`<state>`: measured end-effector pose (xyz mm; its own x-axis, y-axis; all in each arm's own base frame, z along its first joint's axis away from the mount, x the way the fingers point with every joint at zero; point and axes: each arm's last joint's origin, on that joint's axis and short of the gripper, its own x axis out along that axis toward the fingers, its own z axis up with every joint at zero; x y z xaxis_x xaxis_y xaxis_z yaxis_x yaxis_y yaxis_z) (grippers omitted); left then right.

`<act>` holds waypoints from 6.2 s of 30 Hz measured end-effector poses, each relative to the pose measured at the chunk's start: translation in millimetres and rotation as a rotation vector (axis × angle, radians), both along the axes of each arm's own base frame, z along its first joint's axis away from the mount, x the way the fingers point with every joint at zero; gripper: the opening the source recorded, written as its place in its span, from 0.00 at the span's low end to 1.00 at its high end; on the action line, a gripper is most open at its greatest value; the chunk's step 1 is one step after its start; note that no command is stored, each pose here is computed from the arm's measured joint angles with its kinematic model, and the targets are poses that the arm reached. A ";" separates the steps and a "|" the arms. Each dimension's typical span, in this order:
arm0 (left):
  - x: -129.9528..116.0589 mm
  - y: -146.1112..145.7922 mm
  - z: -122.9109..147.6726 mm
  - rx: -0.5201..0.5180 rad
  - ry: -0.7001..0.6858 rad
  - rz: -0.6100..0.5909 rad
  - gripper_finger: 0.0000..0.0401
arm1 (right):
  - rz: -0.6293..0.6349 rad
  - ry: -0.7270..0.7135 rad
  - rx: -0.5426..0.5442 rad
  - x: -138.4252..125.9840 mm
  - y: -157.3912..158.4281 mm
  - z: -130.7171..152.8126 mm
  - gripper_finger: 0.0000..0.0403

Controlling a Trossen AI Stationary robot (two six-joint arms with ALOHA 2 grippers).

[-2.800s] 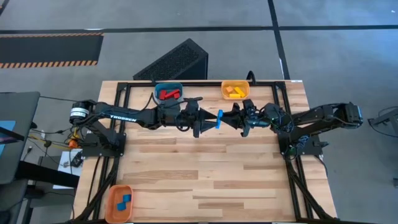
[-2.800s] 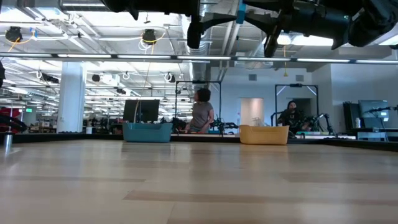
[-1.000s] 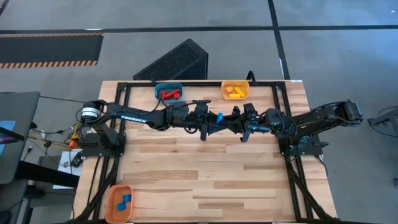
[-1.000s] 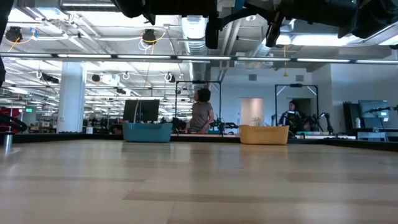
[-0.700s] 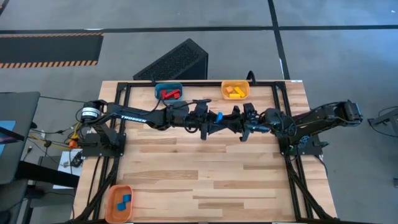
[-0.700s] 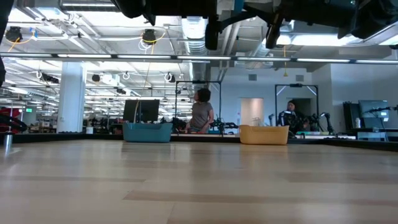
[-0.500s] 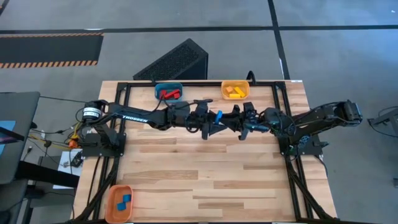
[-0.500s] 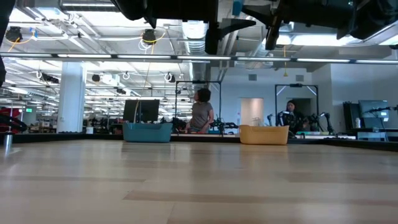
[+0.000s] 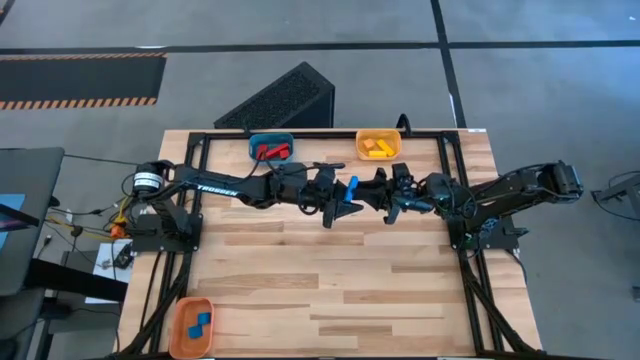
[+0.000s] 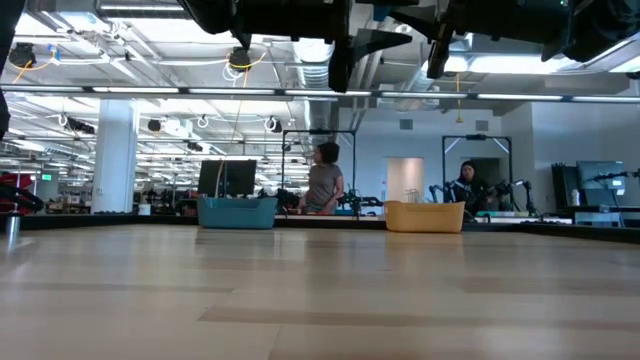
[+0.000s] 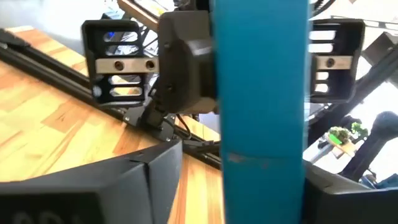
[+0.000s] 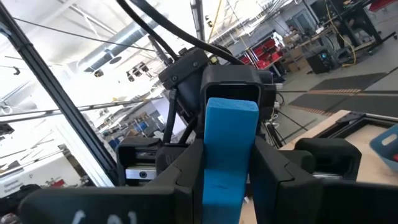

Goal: Sort & place blocks by color
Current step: Put the blue block into the orange bin, then return to Home Position

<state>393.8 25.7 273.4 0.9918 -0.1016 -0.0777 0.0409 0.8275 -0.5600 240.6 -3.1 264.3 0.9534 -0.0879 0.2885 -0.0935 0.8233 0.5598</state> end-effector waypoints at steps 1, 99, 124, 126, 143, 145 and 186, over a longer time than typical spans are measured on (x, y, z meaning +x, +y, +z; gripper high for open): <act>0.0 -0.3 0.6 0.006 -0.006 -0.005 0.46 | 0.000 0.000 0.001 0.0 0.0 0.0 0.25; -283.9 -173.6 -49.1 -0.027 0.869 -0.290 0.18 | -0.233 0.578 0.465 -5.7 -35.9 -65.2 0.30; -332.0 -243.4 -101.1 0.065 1.229 -0.584 0.24 | -0.256 0.507 0.567 -4.3 15.9 -63.5 0.30; -330.8 -241.8 -101.6 0.063 1.266 -0.586 0.29 | -0.248 0.506 0.577 -4.4 17.9 -63.5 0.30; -312.2 -233.1 -97.7 0.007 1.378 -0.614 0.51 | -0.216 0.432 0.520 -1.6 19.5 -54.6 0.30; -310.2 -230.2 -89.9 0.044 1.393 -0.612 0.48 | -0.167 0.415 0.473 -0.4 21.9 -50.7 0.30; -80.8 18.4 114.7 0.590 -0.072 0.170 0.00 | 0.069 0.129 -0.747 -71.8 -48.7 56.4 0.01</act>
<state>313.0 44.1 388.1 0.9952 0.0982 -0.0050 -0.0983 0.9951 -0.0069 168.8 -51.7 320.7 0.9798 0.1483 0.1339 -0.1303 0.9823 -0.1345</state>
